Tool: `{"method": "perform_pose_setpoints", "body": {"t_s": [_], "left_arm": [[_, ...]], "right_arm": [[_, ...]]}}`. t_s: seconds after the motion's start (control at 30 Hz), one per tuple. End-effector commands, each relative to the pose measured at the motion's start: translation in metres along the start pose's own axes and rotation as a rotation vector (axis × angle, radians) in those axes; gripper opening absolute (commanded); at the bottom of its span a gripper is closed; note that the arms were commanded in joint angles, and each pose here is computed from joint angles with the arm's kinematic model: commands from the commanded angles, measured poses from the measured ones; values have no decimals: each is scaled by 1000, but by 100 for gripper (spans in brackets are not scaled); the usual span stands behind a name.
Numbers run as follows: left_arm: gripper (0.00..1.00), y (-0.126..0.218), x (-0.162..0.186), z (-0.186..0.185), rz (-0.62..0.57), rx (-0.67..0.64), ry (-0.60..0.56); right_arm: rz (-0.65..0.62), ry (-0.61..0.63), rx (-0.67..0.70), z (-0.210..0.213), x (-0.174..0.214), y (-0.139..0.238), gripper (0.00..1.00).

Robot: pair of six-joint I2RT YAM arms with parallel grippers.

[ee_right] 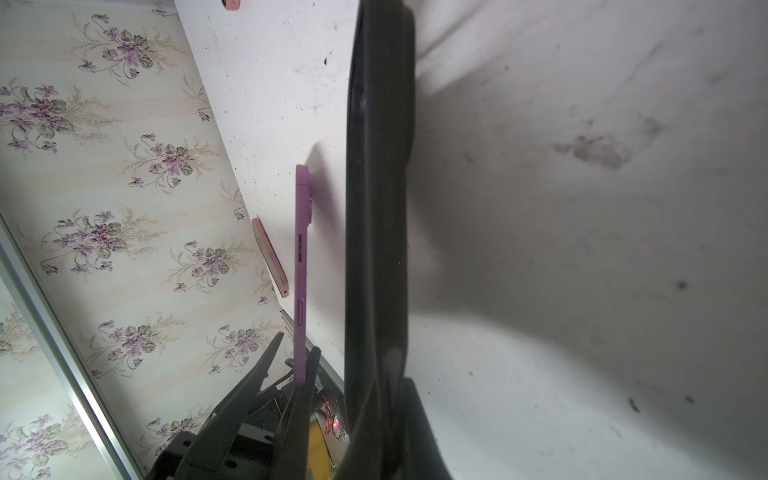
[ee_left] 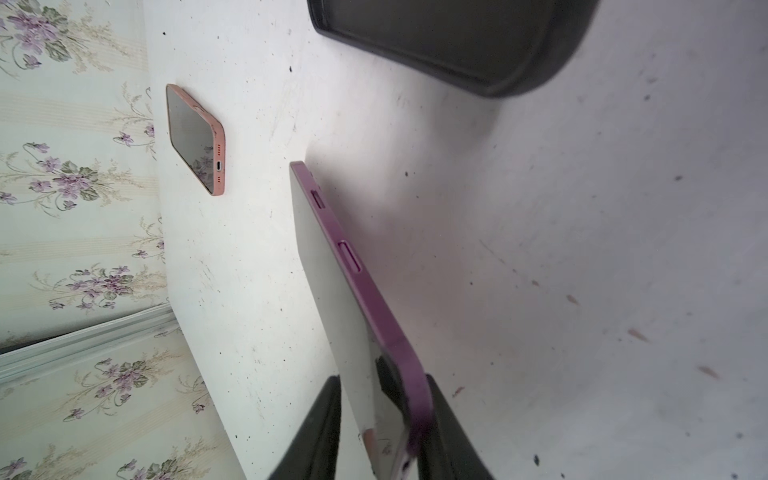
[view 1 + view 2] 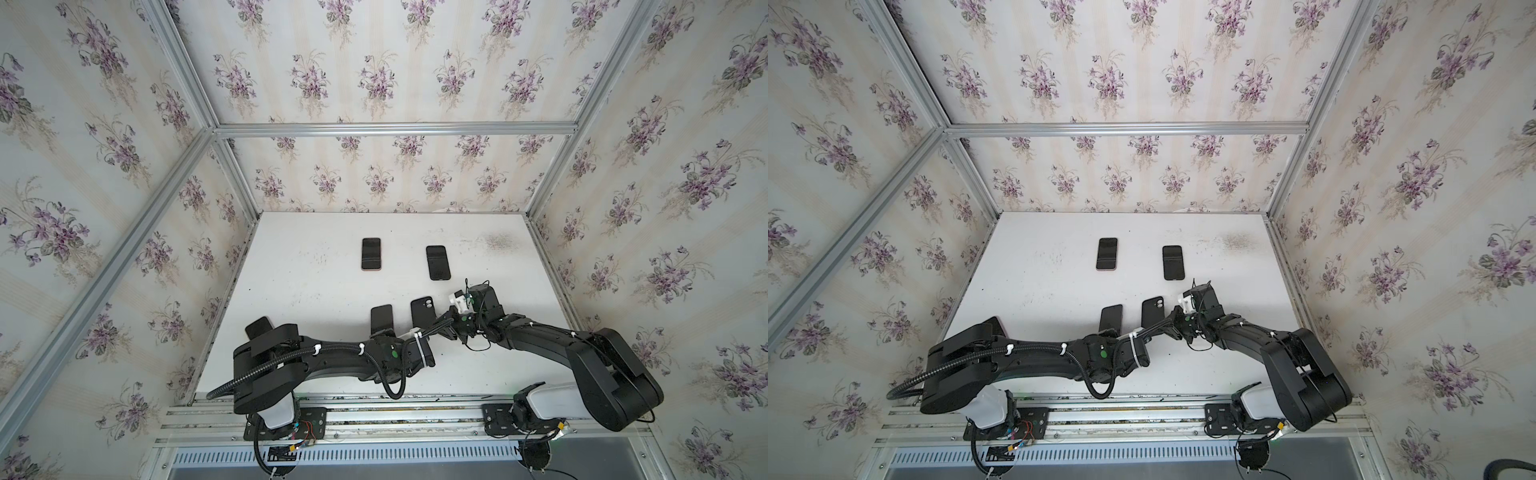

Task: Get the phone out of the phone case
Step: 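Lower the purple phone with the left gripper while the right lowers the case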

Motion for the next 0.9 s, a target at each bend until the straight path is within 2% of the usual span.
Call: {"method": "perform_pose_setpoints", "body": {"t_s": [0.0, 0.13, 0.27, 0.37, 0.47, 0.67, 0.77, 0.87], "left_arm": [[42, -1, 1, 0, 1, -3, 52], [61, 2, 3, 1, -2, 2, 81], [76, 7, 5, 6, -11, -11, 123], [89, 19, 7, 22, -22, 2, 225], [99, 38, 12, 52, -63, 96, 428], [100, 71, 48, 116, -192, 288, 906], [100, 82, 68, 138, -240, 322, 1079], [100, 92, 82, 155, -275, 347, 1187]], "right_arm": [[-18, 3, -11, 2, -2, -1, 0], [-8, -6, -3, -1, -2, -2, 0], [-10, -5, -3, -1, -2, -5, 0], [-19, 10, -10, 2, -3, -9, 0], [-34, 23, -9, 3, -3, -15, 0], [-72, 69, 4, 8, 2, -31, 0], [-83, 88, 7, 11, 8, -42, 0], [-98, 90, 9, 13, 12, -52, 0]]}}
Point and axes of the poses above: each gripper's point midway between its finger pads, its own y axis back along the fingers, its own z axis along the line the jaws close on, x = y × z, the point moved 10 cm from there along y, back along the fingers, and after that the axes turned 4 degrees about -y, right-handed, at the moved point
